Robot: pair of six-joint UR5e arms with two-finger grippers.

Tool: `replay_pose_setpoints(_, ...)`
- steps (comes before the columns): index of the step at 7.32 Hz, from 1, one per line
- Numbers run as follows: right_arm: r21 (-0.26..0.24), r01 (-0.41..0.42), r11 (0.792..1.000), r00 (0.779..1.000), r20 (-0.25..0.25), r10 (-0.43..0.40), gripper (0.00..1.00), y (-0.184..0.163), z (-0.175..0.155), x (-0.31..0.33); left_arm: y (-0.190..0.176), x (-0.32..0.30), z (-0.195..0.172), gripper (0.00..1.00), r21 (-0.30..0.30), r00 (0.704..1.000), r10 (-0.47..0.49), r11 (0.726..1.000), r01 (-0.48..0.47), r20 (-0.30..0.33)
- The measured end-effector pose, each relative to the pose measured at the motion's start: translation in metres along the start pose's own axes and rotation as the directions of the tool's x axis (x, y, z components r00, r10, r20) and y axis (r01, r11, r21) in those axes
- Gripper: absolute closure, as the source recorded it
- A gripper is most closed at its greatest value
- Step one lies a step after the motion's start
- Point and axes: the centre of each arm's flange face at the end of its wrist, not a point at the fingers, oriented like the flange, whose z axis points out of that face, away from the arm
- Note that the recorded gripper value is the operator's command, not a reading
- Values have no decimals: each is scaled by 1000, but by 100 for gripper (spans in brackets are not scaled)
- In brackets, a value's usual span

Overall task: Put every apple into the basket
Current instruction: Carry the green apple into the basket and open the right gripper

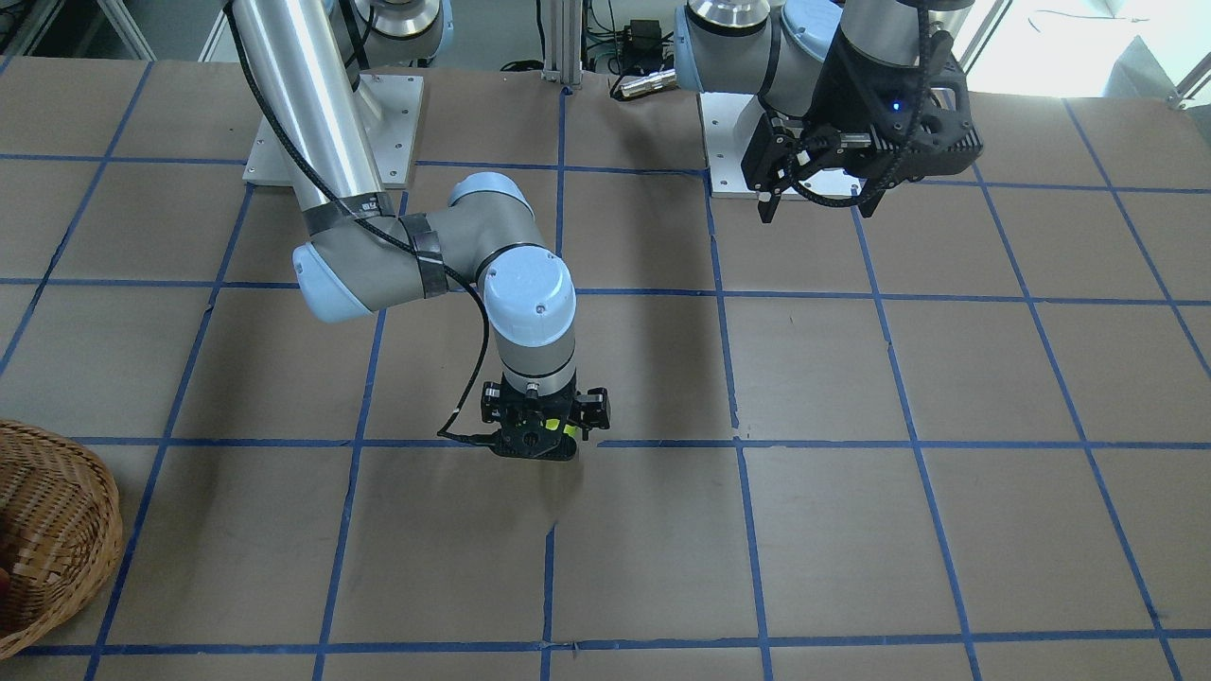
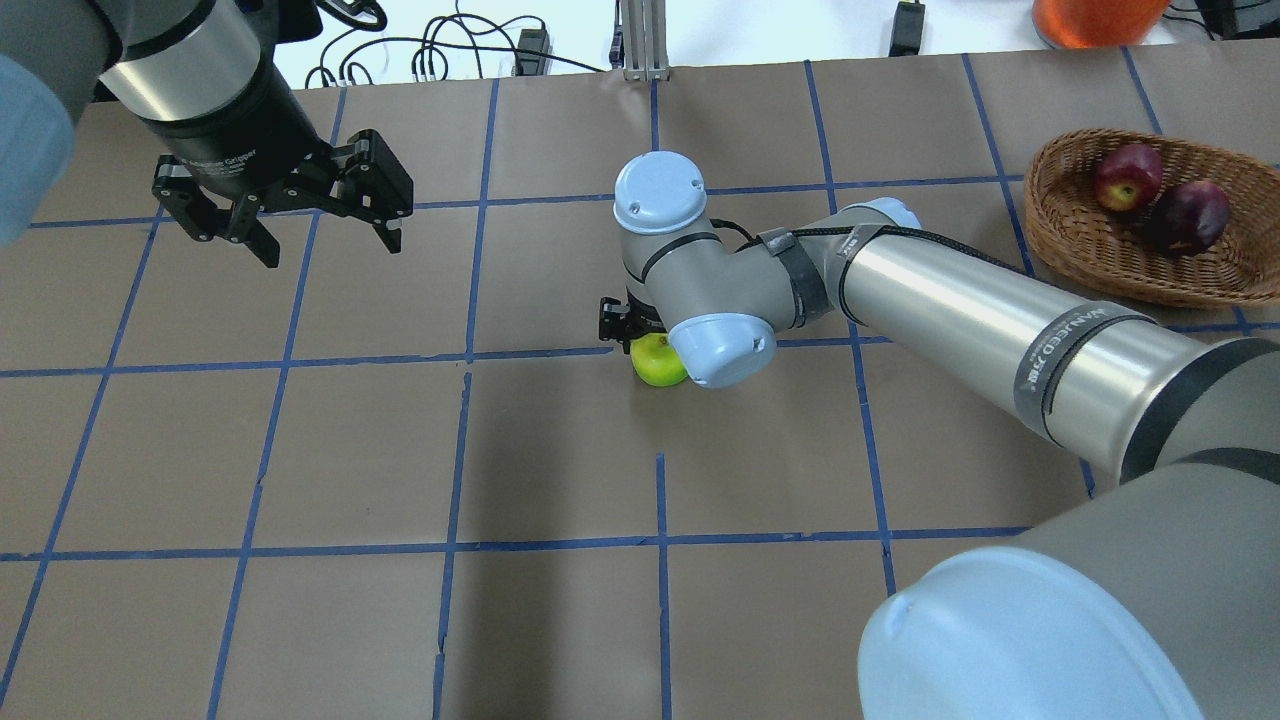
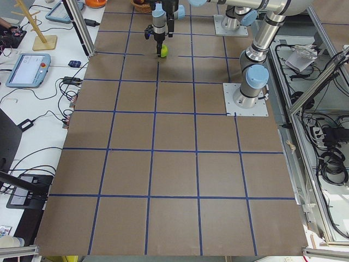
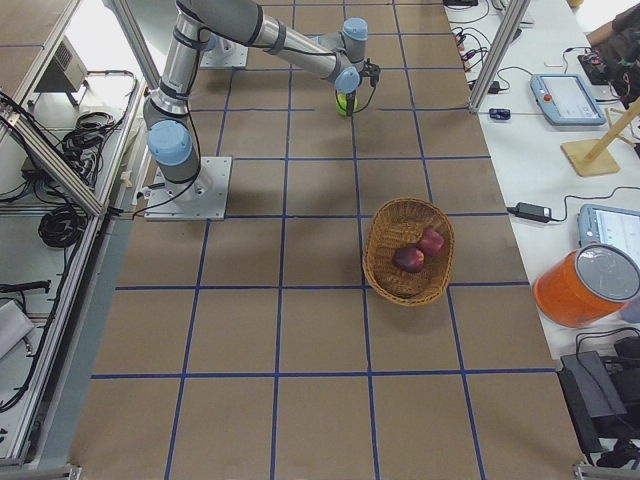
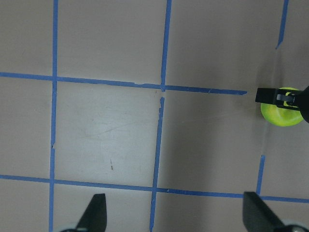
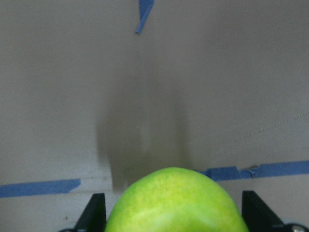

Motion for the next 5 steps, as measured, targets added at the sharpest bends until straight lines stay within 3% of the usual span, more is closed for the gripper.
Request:
replay_pose_setpoints(1, 1, 14, 1000, 1000, -7, -14, 96, -1, -3, -1, 0, 0, 1, 0, -2, 1000, -2, 1000, 2, -1)
replay_pose_setpoints(3, 11, 60, 998, 998, 7, -60, 100, -22, -33, 8, 1, 1, 1, 0, -2, 1000, -2, 1000, 2, -1)
replay_pose_setpoints(5, -35, 134, 990, 991, 10, -134, 100, -83, -88, 81, 1, 1, 0, 0, 2, 1000, -3, 1000, 3, -3)
